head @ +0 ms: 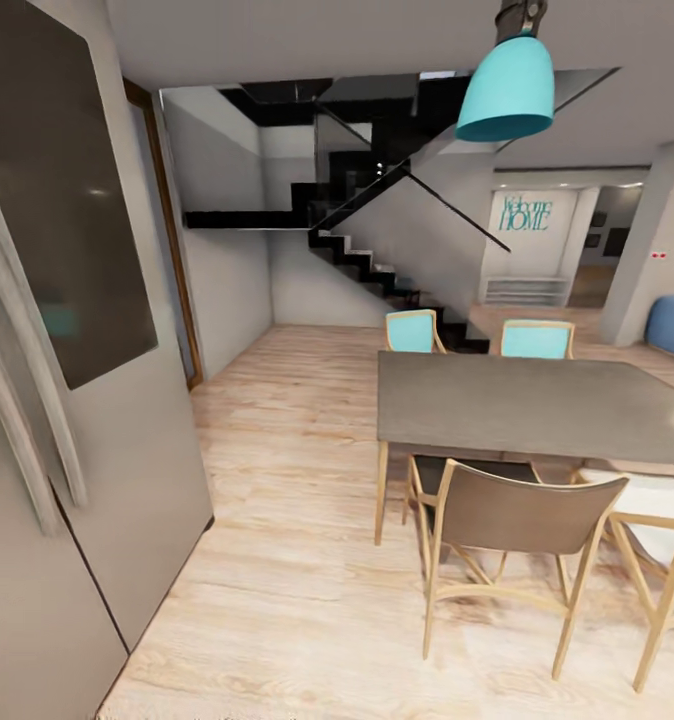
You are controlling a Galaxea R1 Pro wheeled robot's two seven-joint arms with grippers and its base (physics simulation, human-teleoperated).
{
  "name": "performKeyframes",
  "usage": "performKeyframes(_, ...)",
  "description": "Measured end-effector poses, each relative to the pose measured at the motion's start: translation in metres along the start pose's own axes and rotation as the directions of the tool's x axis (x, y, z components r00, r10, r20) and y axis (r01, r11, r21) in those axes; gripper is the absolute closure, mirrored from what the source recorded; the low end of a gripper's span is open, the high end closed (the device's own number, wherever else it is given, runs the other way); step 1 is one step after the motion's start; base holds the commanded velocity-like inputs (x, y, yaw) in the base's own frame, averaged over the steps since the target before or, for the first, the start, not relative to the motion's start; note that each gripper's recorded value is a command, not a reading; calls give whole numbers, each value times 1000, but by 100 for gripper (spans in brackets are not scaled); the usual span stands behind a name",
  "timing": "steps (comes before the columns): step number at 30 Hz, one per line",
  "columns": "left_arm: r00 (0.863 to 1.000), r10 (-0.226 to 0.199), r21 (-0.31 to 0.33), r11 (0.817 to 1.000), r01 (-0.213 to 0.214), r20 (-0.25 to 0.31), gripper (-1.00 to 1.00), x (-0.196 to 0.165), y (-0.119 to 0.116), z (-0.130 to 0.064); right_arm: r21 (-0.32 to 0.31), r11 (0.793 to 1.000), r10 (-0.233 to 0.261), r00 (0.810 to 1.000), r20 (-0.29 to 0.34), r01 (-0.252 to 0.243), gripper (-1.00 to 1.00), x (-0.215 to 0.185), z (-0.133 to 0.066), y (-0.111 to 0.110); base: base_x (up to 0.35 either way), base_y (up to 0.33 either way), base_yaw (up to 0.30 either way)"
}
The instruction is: In the kitchen, take the popcorn bag from the countertop, put it into the microwave, and heat it until the popcorn is cooked so the cooked popcorn ends up inside the bag.
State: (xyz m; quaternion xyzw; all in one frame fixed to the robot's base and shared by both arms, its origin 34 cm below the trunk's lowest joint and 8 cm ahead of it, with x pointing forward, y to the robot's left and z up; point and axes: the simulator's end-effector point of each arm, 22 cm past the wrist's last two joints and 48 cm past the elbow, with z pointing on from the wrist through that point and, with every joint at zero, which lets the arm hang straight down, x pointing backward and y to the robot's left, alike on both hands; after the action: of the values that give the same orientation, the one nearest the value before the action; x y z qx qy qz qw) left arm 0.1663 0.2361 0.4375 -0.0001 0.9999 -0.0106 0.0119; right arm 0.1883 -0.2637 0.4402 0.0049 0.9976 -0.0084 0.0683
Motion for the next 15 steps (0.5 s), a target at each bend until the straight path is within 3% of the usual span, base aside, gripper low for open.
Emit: performKeyframes(15, 1000, 0, 0, 1000, 0, 0, -100, 0, 0, 0, 0, 1000, -1, 1000, 0, 1, -100, 0, 0, 0, 0, 0, 285)
